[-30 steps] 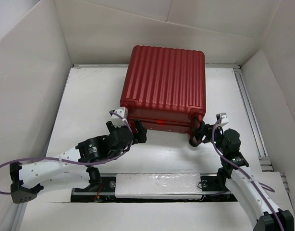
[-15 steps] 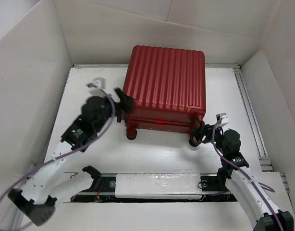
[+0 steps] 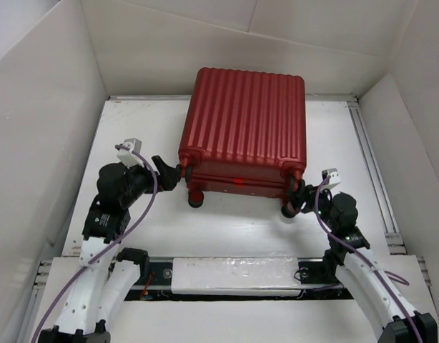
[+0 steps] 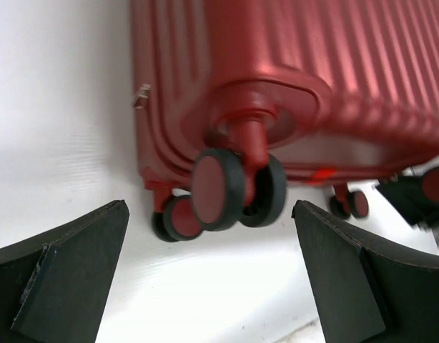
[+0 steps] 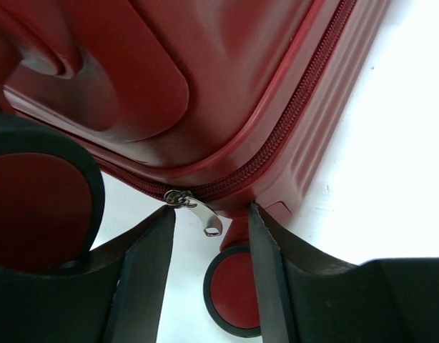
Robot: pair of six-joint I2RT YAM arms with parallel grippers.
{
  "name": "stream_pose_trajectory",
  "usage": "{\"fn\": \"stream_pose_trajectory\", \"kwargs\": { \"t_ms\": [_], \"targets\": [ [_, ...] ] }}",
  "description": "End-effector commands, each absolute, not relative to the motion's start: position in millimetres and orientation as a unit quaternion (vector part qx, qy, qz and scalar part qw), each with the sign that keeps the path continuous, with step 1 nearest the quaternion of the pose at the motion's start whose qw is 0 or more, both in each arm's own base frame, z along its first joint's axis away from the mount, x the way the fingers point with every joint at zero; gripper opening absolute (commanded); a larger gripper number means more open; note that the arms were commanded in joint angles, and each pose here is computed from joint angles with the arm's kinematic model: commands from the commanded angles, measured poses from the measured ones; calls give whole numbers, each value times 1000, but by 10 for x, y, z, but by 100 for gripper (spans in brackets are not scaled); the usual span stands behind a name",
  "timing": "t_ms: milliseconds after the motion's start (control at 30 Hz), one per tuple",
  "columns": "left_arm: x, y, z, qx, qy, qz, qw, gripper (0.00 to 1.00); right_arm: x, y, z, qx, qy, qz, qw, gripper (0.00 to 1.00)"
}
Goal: Pack the luggage
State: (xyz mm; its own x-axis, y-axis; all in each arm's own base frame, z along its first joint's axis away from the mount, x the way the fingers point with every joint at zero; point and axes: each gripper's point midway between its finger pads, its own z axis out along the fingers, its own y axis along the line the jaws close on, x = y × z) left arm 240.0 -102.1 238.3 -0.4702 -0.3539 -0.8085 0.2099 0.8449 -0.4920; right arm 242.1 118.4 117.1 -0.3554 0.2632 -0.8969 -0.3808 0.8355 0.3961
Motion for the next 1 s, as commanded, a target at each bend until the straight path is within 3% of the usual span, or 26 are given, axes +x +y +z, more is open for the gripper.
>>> {"fn": "stream_pose_trajectory", "kwargs": {
  "t_ms": [0,233,733,900,933,967],
  "targets": [
    [2396,-1286,2527,38,788,-320,526,100,2479,1308,1514,-71,729,308,608,50],
    [2309,-1390,2602,86,768,-341,535,100,2502,1344,1442,-74,740,312,592,50],
    [2782,-1374,2347,66,811,-306,495,95,2534,1336,1459,-71,740,309,593,50],
    [2850,-1429,2293,62,818,-317,476,88,2562,1343,1448,-70,743,309,589,50],
    [2851,-1443,2314,66,815,-321,478,76,2565,1343,1424,-69,746,308,586,52],
    [2863,-1445,2283,65,818,-320,474,72,2577,1346,1431,-69,745,308,587,53]
  ]
}}
